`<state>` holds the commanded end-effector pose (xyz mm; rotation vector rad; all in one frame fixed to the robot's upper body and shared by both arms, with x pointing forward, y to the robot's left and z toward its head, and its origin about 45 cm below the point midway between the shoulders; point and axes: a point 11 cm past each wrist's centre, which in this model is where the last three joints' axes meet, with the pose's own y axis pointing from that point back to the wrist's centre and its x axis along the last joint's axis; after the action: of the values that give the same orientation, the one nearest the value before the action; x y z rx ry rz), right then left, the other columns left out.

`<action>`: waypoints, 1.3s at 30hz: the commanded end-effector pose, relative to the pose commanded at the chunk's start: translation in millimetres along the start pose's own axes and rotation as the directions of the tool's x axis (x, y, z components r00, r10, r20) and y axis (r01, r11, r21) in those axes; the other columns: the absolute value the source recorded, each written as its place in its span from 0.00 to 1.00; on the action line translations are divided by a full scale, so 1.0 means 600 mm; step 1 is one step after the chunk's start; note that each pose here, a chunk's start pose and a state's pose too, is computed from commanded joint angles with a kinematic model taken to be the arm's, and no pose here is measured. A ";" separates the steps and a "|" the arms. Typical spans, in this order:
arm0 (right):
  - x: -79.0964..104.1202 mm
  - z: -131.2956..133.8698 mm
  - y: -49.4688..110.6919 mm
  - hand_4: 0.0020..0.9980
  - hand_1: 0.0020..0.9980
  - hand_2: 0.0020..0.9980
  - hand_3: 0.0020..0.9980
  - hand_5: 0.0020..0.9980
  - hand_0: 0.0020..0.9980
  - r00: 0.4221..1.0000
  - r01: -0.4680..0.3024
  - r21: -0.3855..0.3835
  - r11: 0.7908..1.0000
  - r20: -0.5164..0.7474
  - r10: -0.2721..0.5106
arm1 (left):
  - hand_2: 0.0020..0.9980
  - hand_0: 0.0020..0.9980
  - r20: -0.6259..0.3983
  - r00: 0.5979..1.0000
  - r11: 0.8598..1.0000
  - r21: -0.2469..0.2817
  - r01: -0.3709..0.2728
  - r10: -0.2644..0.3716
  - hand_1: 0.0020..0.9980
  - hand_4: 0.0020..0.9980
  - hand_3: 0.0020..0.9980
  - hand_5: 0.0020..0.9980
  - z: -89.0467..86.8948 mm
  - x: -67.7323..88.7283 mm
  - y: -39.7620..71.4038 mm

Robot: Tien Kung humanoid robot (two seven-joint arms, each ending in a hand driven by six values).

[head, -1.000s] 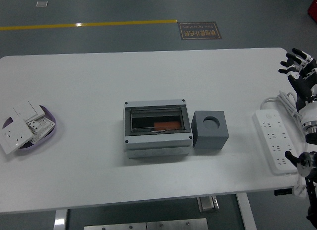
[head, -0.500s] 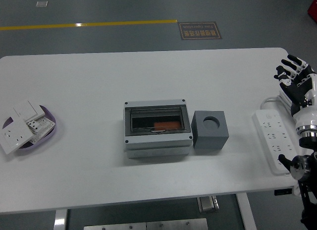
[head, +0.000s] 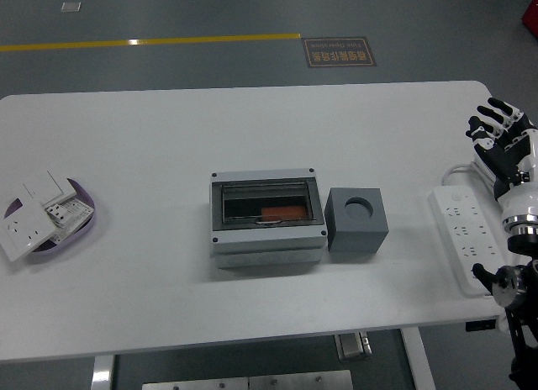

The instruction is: Pick up the cylinder from the cube,place it in the box,flap close box

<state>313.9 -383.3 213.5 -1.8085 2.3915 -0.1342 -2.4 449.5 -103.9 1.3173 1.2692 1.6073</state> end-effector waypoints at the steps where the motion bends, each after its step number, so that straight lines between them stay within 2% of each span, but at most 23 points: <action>1: 0.001 0.000 0.000 0.69 0.56 0.63 0.65 0.09 0.49 1.000 -0.001 -0.001 1.000 0.000 0.001 | 0.59 0.63 0.000 1.000 1.000 0.001 -0.001 0.001 0.66 0.72 0.66 0.39 0.000 0.001 0.000; 23: 0.006 -0.006 0.000 0.70 0.56 0.63 0.64 0.08 0.49 1.000 0.001 0.012 1.000 -0.002 -0.001 | 0.59 0.63 -0.006 1.000 1.000 0.015 -0.002 0.002 0.66 0.71 0.67 0.39 -0.009 0.002 -0.001; 39: -0.001 -0.005 -0.001 0.69 0.58 0.64 0.65 0.08 0.51 1.000 0.024 0.007 1.000 -0.006 -0.024 | 0.58 0.63 0.000 1.000 1.000 0.006 -0.002 0.002 0.66 0.71 0.67 0.39 0.001 0.002 0.000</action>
<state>314.0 -382.7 216.3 -1.8367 2.3711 -0.1511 -2.2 450.4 -103.4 1.3223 1.2743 1.6062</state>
